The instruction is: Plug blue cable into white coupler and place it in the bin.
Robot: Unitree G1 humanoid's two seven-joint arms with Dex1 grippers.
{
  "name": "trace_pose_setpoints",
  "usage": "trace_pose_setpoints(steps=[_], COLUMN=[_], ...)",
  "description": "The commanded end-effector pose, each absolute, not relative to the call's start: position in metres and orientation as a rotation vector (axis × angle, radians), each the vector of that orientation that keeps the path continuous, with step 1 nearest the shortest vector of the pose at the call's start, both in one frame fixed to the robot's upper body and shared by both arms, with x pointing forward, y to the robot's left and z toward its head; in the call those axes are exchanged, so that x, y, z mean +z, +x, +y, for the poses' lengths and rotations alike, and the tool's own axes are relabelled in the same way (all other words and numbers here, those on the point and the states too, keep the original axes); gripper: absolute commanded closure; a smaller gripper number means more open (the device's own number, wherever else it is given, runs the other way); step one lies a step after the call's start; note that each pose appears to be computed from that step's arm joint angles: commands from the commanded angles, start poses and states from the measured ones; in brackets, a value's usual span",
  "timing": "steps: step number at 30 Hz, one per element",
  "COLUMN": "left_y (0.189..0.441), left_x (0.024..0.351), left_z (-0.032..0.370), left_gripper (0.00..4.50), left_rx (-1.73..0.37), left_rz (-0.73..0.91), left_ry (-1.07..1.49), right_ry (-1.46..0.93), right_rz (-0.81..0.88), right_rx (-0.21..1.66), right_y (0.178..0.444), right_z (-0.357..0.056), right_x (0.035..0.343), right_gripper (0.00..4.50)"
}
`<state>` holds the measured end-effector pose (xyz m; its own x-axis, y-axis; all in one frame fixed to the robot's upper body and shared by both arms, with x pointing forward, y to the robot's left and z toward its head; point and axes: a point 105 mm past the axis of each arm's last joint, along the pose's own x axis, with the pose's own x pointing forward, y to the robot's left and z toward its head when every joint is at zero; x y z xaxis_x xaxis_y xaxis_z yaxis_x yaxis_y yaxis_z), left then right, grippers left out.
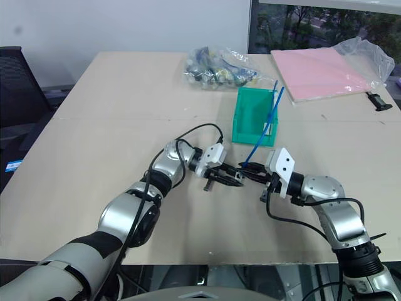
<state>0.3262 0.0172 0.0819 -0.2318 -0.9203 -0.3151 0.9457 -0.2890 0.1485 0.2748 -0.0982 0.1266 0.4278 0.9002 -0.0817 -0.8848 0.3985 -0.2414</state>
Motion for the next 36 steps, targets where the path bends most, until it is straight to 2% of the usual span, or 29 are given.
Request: trace_pose_setpoints(steps=[1,9,13,21,30,36], left_y=[0.325,0.326,0.323,0.323,0.325,0.325], left_x=[0.081,0.08,0.078,0.078,0.08,0.083], left_z=[0.02,0.021,0.022,0.021,0.021,0.02], left_gripper=[3.94,3.94,3.94,3.94,3.94,3.94], left_rx=[-1.817,-1.795,-1.808,-1.806,-1.787,-1.781], left_rz=[0.074,0.061,0.063,0.056,0.049,0.039], left_ry=[0.407,0.377,0.372,0.37,0.339,0.292], right_ry=[-0.265,-0.249,-0.284,-0.131,-0.15,-0.127], right_rz=[-0.047,-0.026,-0.045,-0.052,0.021,0.025], right_rx=[1.188,1.238,1.183,1.07,1.058,1.064], right_y=[0.27,0.263,0.273,0.289,0.28,0.274], right_z=[-0.091,-0.084,-0.089,-0.098,-0.111,-0.105], right_x=[0.122,0.117,0.115,0.121,0.104,0.099], right_gripper=[4.5,4.5,4.5,4.5,4.5,4.5])
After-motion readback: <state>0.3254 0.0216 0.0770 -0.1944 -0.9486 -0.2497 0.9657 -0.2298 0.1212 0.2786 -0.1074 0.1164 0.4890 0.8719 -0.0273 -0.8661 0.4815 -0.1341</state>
